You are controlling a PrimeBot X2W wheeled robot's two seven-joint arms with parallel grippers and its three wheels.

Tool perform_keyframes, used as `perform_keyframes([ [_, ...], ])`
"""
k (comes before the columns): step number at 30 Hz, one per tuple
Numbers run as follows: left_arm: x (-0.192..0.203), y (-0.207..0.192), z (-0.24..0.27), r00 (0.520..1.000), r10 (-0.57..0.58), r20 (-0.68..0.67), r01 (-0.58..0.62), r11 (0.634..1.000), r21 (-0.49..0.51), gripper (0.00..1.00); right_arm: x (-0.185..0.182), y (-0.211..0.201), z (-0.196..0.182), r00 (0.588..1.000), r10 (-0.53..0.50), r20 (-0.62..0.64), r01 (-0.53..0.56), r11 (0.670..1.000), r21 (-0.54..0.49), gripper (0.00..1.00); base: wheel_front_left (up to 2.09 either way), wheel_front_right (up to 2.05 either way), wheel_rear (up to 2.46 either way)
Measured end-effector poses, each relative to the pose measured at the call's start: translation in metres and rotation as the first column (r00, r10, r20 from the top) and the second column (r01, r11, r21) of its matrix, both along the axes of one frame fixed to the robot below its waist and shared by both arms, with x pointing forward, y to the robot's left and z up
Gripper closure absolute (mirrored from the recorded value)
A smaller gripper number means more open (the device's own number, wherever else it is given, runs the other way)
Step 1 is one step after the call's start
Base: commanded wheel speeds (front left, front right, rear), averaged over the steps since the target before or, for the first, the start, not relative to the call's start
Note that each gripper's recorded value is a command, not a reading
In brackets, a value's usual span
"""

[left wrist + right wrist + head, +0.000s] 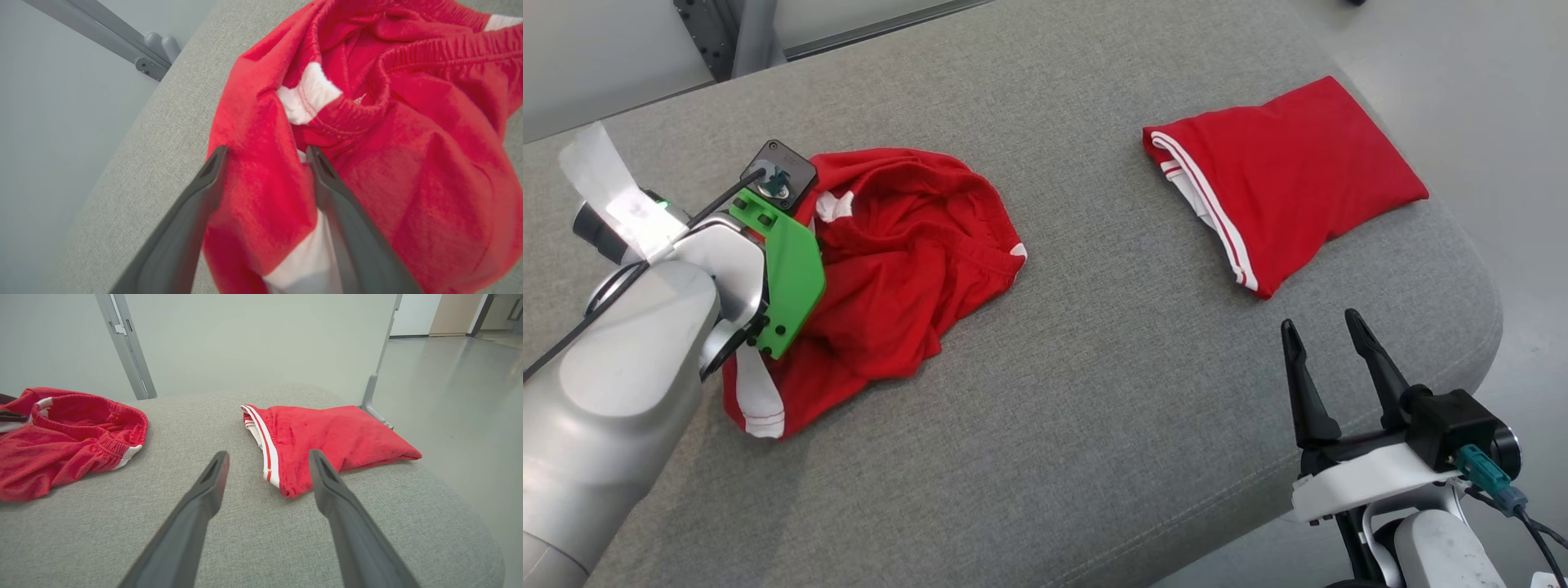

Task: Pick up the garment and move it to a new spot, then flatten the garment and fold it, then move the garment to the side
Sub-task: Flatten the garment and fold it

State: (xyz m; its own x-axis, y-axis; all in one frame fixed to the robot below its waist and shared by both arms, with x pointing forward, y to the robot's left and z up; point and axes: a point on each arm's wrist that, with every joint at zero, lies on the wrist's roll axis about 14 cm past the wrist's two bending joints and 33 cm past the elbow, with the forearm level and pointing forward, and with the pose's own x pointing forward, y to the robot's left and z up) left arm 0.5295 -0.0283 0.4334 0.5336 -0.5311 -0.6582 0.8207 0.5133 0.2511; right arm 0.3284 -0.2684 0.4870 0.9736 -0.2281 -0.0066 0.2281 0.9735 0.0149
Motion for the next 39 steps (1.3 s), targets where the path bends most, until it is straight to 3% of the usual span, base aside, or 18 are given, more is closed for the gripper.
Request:
perform_keyframes([
  [2, -0.001, 0.001, -0.001, 1.000, 0.002, -0.013, -0.002, 1.000, 0.005, 1.00, 0.000, 0.000, 0.000, 1.000, -0.001, -0.001, 0.001, 1.000, 0.002, 0.00, 0.00, 0.00, 0.00],
  [5, -0.005, 0.002, -0.004, 0.998, 0.018, -0.061, -0.018, 1.000, 0.002, 1.00, 0.000, -0.001, 0.000, 1.000, -0.002, -0.001, 0.002, 1.000, 0.002, 0.00, 0.00, 0.00, 0.00],
  [9, -0.022, -0.015, 0.007, 0.984, 0.014, -0.180, -0.035, 0.993, -0.112, 1.00, -0.001, -0.001, 0.001, 1.000, -0.004, 0.005, 0.004, 1.000, 0.002, 0.00, 0.00, 0.00, 0.00],
  [16, -0.085, -0.060, 0.064, 0.899, -0.203, -0.388, 0.052, 0.929, -0.365, 1.00, -0.002, -0.001, 0.000, 1.000, 0.000, 0.002, 0.000, 1.000, -0.003, 0.00, 0.00, 0.00, 0.00],
  [22, -0.146, -0.082, 0.122, 0.769, -0.442, -0.461, 0.147, 0.825, -0.545, 1.00, -0.002, 0.004, 0.004, 1.000, 0.014, 0.013, -0.014, 1.000, -0.009, 0.00, 0.00, 0.00, 0.00],
  [27, -0.191, -0.089, 0.140, 0.619, -0.577, -0.533, 0.159, 0.756, -0.635, 1.00, -0.005, 0.003, 0.005, 1.000, 0.010, 0.017, -0.010, 1.000, -0.015, 0.00, 0.00, 0.00, 0.00],
  [29, -0.194, -0.089, 0.134, 0.598, -0.569, -0.565, 0.133, 0.765, -0.630, 1.00, -0.006, 0.002, 0.004, 1.000, 0.009, 0.010, -0.008, 1.000, -0.015, 0.00, 0.00, 0.00, 0.00],
  [30, -0.188, -0.088, 0.127, 0.612, -0.542, -0.576, 0.117, 0.783, -0.611, 1.00, -0.006, 0.003, 0.003, 1.000, 0.009, 0.007, -0.009, 1.000, -0.015, 0.00, 0.00, 0.00, 0.00],
  [33, -0.154, -0.079, 0.089, 0.705, -0.394, -0.589, 0.048, 0.856, -0.515, 1.00, -0.005, 0.004, 0.000, 1.000, 0.013, -0.004, -0.013, 1.000, -0.014, 0.00, 0.00, 0.00, 0.00],
  [34, -0.134, -0.068, 0.054, 0.759, -0.282, -0.587, 0.023, 0.912, -0.409, 1.00, -0.003, 0.006, -0.001, 1.000, 0.018, -0.006, -0.018, 1.000, -0.013, 0.00, 0.00, 0.00, 0.00],
  [36, -0.119, -0.056, 0.024, 0.787, -0.187, -0.588, -0.011, 0.948, -0.317, 1.00, -0.002, 0.006, 0.000, 1.000, 0.021, -0.006, -0.022, 1.000, -0.015, 0.00, 0.00, 0.00, 0.00],
  [39, -0.098, -0.046, -0.002, 0.815, -0.093, -0.572, -0.068, 0.965, -0.255, 1.00, -0.003, 0.005, -0.002, 1.000, 0.015, -0.015, -0.016, 1.000, -0.014, 0.00, 0.00, 0.00, 0.00],
])
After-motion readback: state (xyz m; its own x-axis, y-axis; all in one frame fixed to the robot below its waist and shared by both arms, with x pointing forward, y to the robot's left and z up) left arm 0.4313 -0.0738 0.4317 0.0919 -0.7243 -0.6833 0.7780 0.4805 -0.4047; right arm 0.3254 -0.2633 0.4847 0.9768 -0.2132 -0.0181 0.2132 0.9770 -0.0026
